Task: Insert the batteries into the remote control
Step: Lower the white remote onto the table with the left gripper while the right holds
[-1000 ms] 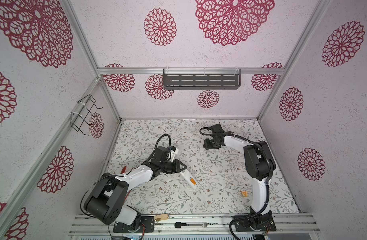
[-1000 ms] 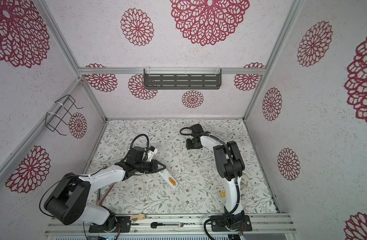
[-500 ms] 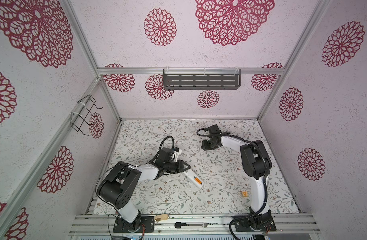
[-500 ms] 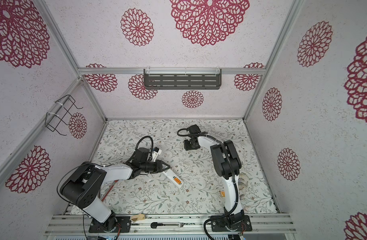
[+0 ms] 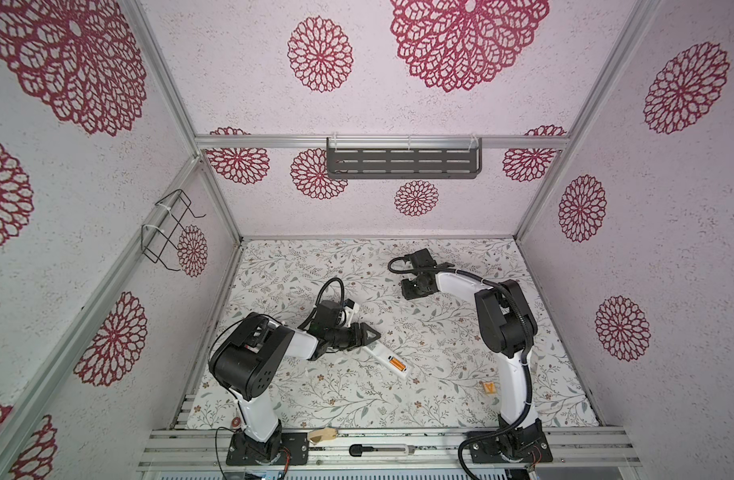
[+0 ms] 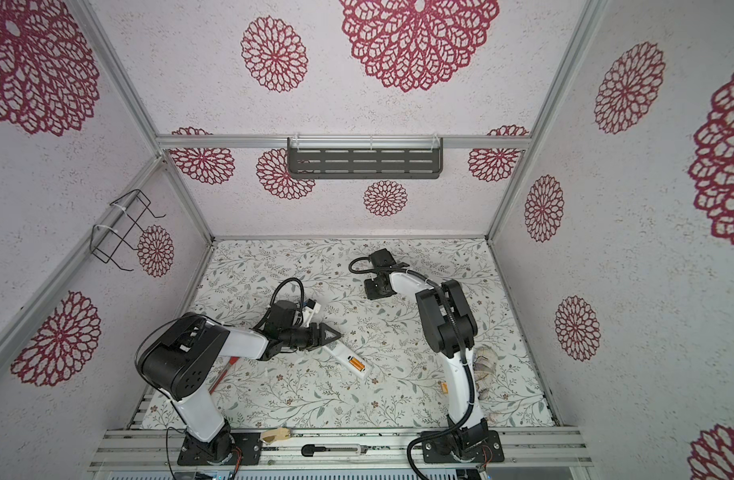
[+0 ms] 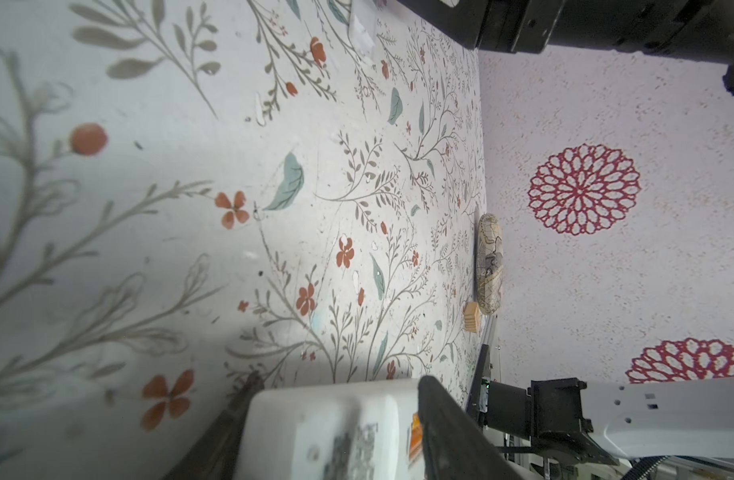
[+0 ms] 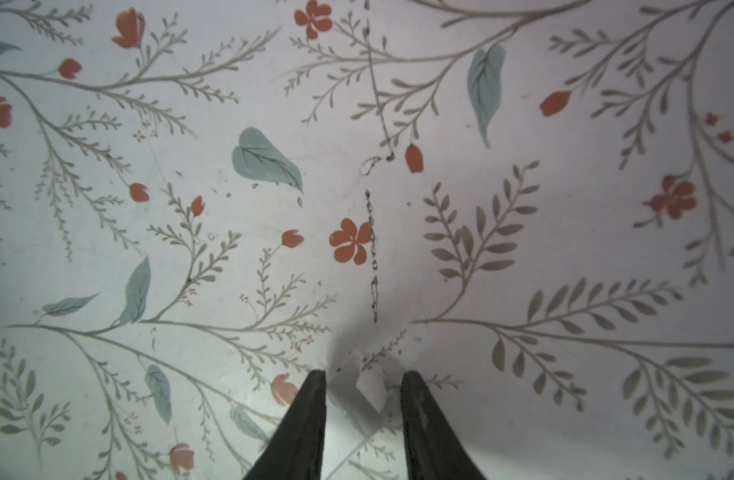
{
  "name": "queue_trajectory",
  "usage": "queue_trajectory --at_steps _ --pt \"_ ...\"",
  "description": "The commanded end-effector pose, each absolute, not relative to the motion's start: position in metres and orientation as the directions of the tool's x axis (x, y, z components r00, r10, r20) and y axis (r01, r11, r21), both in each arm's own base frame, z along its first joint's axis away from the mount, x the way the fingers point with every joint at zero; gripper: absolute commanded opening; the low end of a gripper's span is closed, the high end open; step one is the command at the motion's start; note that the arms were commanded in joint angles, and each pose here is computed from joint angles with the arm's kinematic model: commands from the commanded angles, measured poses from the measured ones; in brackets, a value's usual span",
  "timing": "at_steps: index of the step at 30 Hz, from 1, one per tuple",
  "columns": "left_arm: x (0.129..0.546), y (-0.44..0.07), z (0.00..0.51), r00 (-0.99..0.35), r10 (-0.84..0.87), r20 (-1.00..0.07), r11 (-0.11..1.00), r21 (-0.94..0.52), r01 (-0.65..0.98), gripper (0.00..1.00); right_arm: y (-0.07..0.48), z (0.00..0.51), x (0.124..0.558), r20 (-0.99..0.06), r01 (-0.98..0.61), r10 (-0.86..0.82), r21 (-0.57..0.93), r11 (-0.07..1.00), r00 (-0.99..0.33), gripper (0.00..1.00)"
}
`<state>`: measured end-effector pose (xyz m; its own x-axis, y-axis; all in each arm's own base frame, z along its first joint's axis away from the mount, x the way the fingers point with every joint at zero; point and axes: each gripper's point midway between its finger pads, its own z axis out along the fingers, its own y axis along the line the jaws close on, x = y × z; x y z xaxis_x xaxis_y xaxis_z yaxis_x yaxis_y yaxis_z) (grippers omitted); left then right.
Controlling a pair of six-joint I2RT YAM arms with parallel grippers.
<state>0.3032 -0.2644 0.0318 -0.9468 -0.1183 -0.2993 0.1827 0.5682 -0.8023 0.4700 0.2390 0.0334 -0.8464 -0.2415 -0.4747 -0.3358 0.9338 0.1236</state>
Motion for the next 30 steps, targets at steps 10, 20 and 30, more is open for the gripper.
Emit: queue_trajectory --at_steps 10,20,30 --pt "0.307 -0.205 -0.003 -0.953 -0.154 -0.262 0.800 -0.599 0.036 0.88 0.244 0.037 0.472 -0.479 -0.379 -0.307 0.058 0.924 -0.822 0.19" --pt "0.312 -0.198 0.035 -0.931 -0.139 -0.337 0.815 -0.573 0.086 0.88 0.252 0.049 0.474 -0.506 -0.432 -0.359 0.032 0.901 -0.785 0.09" --pt "0.310 -0.195 0.088 -0.893 -0.111 -0.437 0.813 -0.557 0.171 0.92 0.260 0.079 0.466 -0.556 -0.491 -0.402 0.014 0.871 -0.728 0.00"
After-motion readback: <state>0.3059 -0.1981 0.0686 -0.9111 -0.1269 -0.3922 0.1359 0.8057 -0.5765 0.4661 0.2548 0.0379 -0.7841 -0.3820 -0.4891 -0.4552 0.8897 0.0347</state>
